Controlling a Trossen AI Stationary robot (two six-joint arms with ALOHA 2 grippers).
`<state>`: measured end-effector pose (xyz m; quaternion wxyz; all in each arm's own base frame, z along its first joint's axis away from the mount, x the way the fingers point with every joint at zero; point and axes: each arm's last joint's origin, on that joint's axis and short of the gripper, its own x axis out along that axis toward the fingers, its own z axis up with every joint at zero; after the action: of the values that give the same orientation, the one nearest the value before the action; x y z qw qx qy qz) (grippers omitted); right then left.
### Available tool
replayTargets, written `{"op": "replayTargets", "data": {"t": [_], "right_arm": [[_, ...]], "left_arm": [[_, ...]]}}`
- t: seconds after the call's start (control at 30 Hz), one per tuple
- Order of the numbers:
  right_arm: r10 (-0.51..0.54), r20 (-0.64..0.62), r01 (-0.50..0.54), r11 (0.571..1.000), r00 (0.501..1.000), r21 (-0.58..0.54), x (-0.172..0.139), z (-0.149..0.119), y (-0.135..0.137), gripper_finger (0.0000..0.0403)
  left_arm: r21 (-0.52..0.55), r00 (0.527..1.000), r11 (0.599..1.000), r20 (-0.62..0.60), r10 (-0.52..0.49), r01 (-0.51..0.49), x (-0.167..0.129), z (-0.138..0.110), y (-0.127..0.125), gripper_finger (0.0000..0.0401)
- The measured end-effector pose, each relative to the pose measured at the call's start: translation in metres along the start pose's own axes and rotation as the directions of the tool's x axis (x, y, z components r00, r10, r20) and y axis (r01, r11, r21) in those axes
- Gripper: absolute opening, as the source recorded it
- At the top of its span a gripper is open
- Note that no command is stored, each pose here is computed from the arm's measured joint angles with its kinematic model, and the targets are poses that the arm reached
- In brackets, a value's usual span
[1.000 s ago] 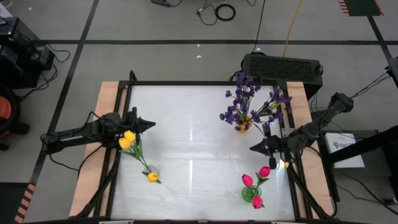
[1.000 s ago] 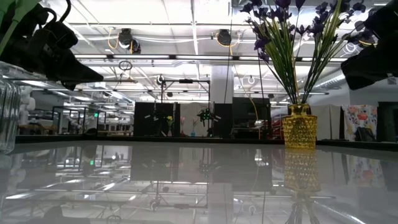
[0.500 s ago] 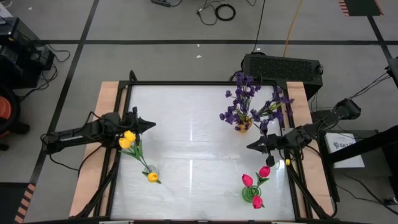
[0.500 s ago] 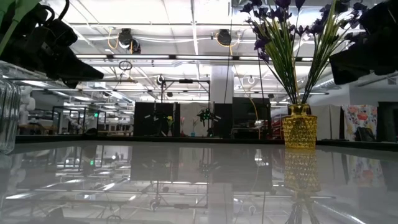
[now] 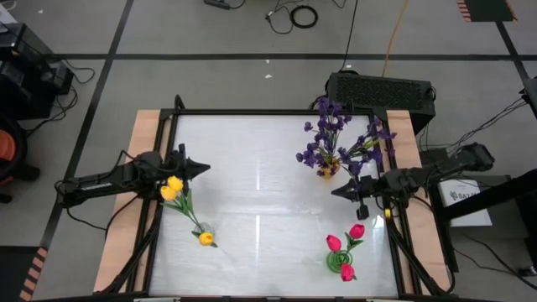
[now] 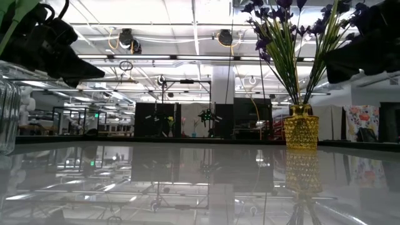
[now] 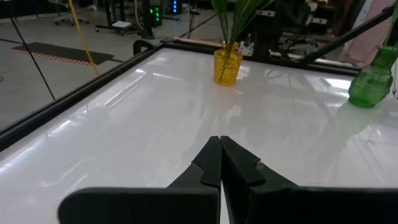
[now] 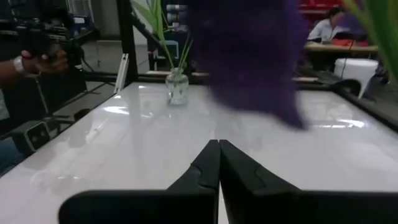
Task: Sort flowers into vase by color
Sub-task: Return to Home Position
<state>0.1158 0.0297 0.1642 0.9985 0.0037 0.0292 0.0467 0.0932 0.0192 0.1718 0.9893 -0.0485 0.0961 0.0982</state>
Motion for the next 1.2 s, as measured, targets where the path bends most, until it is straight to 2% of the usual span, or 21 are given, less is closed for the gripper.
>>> {"op": "replayTargets", "data": {"t": [0.37,0.67,0.9,1.1,1.2], "right_arm": [[-0.019,0.044,0.019,1.0,0.999,-0.001,-0.007,0.004,-0.011,0.0],[0.01,0.095,-0.013,0.999,0.995,0.036,-0.021,0.006,-0.011,0.0],[0.032,0.101,-0.038,0.998,0.994,0.052,-0.022,0.006,-0.011,0.0],[-0.03,0.109,0.024,0.998,0.994,0.061,-0.022,0.007,-0.013,0.0],[-0.031,0.109,0.028,0.999,0.994,0.028,-0.022,0.007,-0.013,0.0]], "left_arm": [[0.005,0.999,1.0,0.05,-0.004,0.004,0.0,0.005,0.0,0.0003],[0.039,0.992,0.999,0.123,-0.021,0.016,-0.007,0.009,-0.001,0.0003],[0.032,0.994,0.999,0.113,-0.015,0.012,-0.007,0.008,-0.001,0.0003],[0.041,0.993,0.999,0.116,-0.015,0.01,-0.007,0.008,-0.001,0.0003],[0.049,0.995,0.999,0.103,-0.014,0.009,-0.007,0.007,-0.001,0.0003]]}}
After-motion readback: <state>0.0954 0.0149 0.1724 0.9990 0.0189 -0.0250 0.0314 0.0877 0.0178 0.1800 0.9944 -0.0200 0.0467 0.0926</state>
